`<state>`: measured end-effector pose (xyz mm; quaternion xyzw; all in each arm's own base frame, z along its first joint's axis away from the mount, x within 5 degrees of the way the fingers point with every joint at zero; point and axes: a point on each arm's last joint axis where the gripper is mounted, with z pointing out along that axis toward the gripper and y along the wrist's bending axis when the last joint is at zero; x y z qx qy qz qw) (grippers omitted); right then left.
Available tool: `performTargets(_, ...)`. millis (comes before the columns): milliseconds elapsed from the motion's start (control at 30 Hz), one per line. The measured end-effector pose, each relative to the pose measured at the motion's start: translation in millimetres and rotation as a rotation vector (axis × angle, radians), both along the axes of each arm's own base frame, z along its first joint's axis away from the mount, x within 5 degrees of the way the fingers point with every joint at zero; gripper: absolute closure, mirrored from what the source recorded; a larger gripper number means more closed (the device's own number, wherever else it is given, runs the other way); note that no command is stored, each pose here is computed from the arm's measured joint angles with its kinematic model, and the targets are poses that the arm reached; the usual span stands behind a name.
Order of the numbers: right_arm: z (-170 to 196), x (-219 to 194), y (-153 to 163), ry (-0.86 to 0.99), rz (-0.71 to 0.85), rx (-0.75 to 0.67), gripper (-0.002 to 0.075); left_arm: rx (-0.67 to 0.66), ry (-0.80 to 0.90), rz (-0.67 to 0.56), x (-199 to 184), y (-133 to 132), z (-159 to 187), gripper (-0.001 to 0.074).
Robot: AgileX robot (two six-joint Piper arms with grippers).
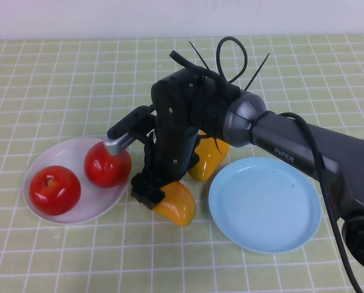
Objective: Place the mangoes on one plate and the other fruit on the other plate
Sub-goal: Put another type of fruit in the right plate
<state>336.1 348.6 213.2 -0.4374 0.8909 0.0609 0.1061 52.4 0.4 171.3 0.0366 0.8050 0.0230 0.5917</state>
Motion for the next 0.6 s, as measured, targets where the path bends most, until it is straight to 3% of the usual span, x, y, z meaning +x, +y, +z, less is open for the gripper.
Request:
performTargets(267, 6.4, 1.1, -2.2, -0.001, -0.073, -0.011, 0.0178, 0.0, 0.0, 0.0, 0.0, 0.0, 0.0, 0.0731)
performTargets(433, 50.7, -4.2, -13.4, -0.054, -0.196, 0.052, 0.0178, 0.0, 0.0, 0.0, 0.0, 0.0, 0.0, 0.0731)
performTargets(600, 91.9, -8.4, -48.4, -0.093, -0.336, 0.099, 0.0178, 0.0, 0.0, 0.0, 0.0, 0.0, 0.0, 0.0731)
